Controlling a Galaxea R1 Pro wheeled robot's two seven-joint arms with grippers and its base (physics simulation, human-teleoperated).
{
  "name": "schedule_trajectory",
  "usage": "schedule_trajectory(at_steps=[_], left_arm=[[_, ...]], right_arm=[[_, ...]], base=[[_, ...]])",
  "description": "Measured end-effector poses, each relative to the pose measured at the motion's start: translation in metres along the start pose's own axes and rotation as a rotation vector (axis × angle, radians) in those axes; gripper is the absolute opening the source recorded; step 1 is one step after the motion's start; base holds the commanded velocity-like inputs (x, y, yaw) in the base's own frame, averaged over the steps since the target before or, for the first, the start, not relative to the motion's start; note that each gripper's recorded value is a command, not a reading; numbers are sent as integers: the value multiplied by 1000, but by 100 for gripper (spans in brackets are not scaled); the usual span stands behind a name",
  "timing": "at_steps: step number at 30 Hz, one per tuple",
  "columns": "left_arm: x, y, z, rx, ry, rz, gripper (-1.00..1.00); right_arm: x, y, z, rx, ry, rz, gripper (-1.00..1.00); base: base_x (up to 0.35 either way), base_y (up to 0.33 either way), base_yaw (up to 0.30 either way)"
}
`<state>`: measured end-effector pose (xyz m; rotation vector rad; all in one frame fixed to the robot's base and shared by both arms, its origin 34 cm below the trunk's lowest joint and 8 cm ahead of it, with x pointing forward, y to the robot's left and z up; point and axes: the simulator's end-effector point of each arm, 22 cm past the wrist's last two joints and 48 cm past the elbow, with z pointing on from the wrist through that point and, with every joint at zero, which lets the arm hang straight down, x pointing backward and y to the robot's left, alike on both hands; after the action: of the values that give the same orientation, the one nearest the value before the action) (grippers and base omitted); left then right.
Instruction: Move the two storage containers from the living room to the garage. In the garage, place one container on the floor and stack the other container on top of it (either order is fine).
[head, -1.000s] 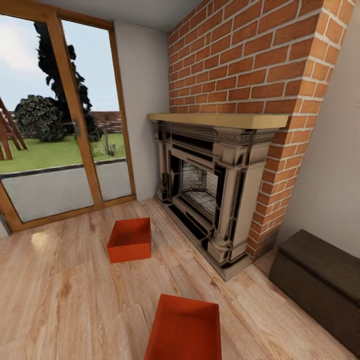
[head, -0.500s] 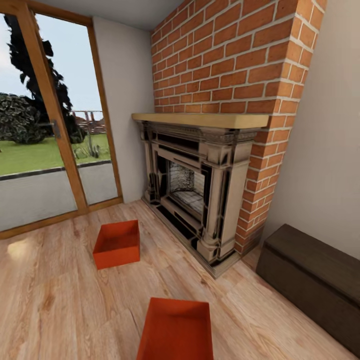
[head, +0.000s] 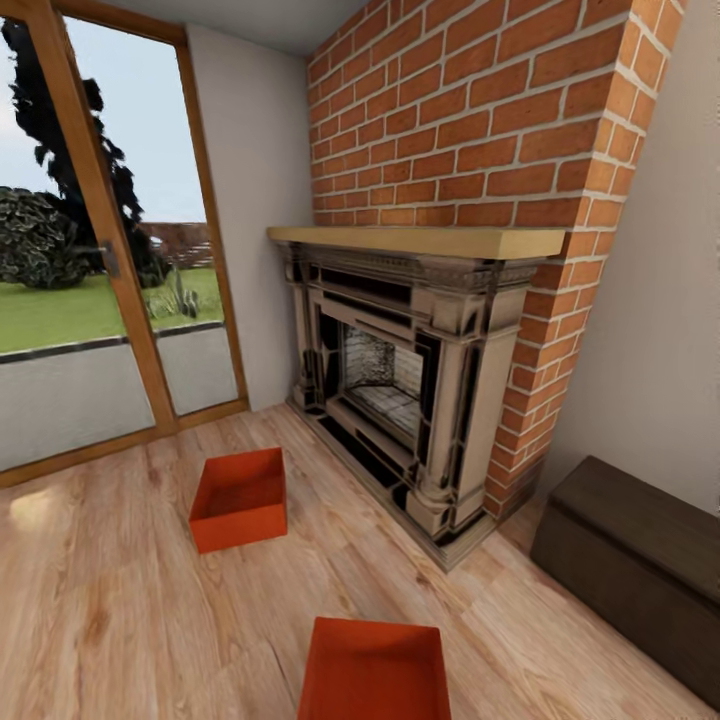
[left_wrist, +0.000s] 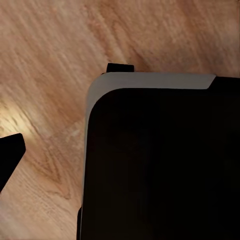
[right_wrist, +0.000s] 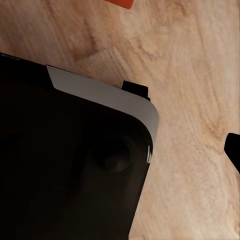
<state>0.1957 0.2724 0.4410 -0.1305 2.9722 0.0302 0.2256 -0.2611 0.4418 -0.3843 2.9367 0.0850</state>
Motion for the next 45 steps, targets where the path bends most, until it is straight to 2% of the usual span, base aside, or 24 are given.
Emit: schedule_trajectory(at_steps=[14, 45], left_arm=[[0, 0, 0, 0, 0, 0, 100], [0, 1, 0, -1, 0, 0, 100]], right_arm=[[0, 0, 0, 0, 0, 0, 100], [0, 0, 0, -1, 0, -4, 100]], base=[[2, 2, -198], [0, 0, -4]])
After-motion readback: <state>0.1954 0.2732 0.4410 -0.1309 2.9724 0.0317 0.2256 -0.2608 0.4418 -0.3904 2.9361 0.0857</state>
